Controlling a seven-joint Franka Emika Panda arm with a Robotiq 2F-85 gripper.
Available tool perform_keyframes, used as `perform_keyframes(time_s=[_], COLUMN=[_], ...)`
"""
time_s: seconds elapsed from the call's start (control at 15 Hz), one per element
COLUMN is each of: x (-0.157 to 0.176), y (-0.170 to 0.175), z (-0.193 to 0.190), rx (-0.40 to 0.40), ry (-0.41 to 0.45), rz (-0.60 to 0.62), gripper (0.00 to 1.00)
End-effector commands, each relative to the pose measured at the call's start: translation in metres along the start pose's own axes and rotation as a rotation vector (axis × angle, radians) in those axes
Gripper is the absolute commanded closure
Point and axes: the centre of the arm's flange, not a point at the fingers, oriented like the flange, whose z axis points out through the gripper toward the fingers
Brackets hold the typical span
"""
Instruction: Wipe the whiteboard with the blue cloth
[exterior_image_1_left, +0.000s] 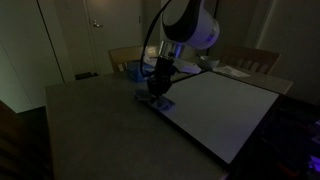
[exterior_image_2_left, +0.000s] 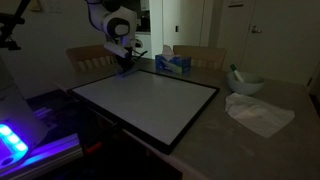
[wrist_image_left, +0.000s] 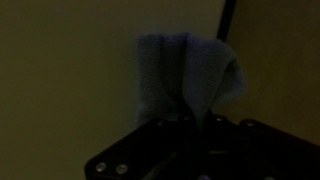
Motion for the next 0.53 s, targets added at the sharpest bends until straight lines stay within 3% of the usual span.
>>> perform_keyframes(time_s=[0.0,0.33,0.47], x=[-0.021,-0.030,-0.035], y=[0.023,0.042,0.053], z=[0.015,0.012,0.011], rx=[0.066,0.117,0.103], ry=[0.000,0.012,0.008], rz=[-0.059,-0.095,-0.094], gripper=[0.97,0.97,0.97])
